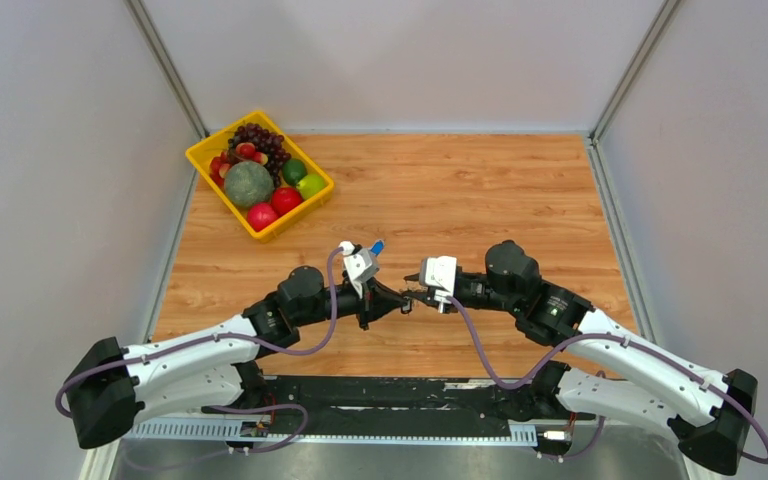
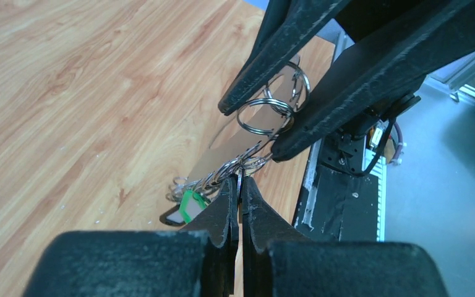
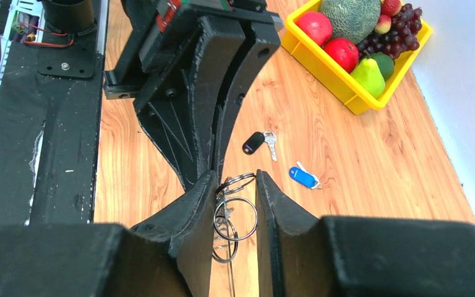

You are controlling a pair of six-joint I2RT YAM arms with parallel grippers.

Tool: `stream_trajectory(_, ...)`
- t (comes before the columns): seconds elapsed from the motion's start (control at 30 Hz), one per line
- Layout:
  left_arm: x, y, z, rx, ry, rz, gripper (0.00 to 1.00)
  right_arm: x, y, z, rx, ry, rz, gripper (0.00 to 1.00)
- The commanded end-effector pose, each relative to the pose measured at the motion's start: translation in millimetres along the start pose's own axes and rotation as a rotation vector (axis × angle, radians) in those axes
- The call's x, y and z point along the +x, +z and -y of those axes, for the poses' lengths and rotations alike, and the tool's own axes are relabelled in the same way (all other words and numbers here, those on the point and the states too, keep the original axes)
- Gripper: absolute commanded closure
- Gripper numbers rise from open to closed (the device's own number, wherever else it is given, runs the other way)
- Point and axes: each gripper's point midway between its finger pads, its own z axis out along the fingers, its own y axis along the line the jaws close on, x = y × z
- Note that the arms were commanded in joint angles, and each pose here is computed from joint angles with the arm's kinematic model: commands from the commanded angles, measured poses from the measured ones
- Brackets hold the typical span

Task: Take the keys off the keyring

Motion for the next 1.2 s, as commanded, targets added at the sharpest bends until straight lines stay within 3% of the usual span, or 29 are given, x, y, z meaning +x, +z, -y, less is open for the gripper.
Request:
stream_trajectory(0.0, -26, -6, 3, -0.006, 0.038, 0.077, 1.0, -27, -3, 18, 0.074, 0.02, 0.06, 1.0)
stream_trajectory(0.57, -15, -19, -1, -0.066, 0.003, -0.076, 1.0, -10, -9, 32, 0.2, 0.118, 0.016, 1.0)
stream_trajectory(1.17, -44, -44, -25, -0.248, 0.127, -0.103, 1.0, 11, 1, 22, 0.19, 0.227, -0.01, 1.0)
